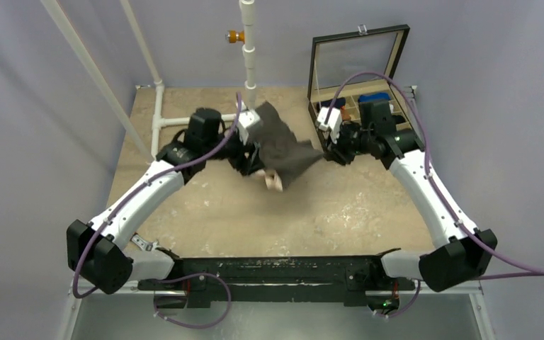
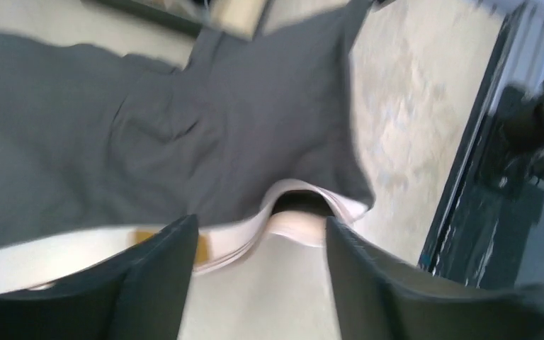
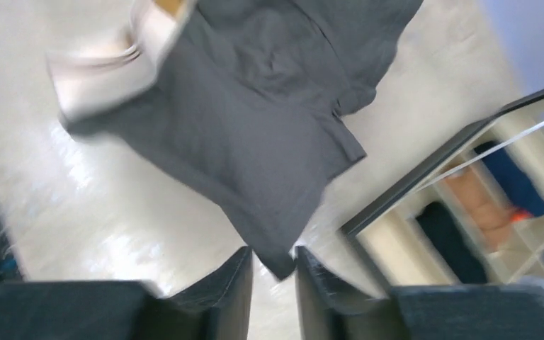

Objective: Roll the underwear
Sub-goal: Flatten out the underwear at the center of the board.

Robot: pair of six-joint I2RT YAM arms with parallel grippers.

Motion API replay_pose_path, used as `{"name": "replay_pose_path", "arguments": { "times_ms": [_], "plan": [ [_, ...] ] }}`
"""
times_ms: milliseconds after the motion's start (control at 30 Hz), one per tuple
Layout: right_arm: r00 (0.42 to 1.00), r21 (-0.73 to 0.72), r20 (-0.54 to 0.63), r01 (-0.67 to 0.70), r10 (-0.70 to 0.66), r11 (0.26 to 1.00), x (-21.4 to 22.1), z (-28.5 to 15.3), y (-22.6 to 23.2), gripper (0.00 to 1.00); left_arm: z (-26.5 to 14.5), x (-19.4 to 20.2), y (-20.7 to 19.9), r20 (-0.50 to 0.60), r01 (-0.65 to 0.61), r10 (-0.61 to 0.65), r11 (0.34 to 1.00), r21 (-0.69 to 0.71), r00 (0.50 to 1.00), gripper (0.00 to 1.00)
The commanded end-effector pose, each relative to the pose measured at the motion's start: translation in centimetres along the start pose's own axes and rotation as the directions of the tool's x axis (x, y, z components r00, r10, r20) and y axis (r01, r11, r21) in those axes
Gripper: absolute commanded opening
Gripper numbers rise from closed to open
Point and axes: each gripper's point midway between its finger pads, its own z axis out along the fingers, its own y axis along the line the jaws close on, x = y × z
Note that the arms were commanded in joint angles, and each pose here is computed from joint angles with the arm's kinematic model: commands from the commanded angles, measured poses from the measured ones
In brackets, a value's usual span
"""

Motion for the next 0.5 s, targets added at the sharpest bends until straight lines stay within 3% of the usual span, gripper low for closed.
{"name": "replay_pose_path", "arguments": {
  "times_ms": [0,67,200,467],
  "plan": [
    [0.998,-0.209,-0.058,0.012,-0.024,0.978,5.8,1.4,6.8,0.42,-0.9,12.3,-0.4,-0.258,-0.091,0.081,0.995,-0.028,0.963,0.81],
    [0.996,-0.245,-0.092,-0.008,-0.015,0.97,8.4,1.7,8.7,0.56,-2.0,16.0,-0.5,-0.332,-0.114,0.098,0.993,-0.031,0.938,0.89],
    [0.991,-0.233,-0.136,-0.016,-0.016,0.972,11.2,1.9,9.9,0.61,-3.5,19.1,-0.9,-0.39,-0.157,0.141,0.988,-0.009,0.91,0.93],
    [0.995,-0.132,-0.098,0.003,-0.016,0.991,10.3,2.0,8.2,0.63,-1.1,14.7,0.7,-0.306,-0.159,0.137,0.986,-0.05,0.942,0.94]
  ]
}}
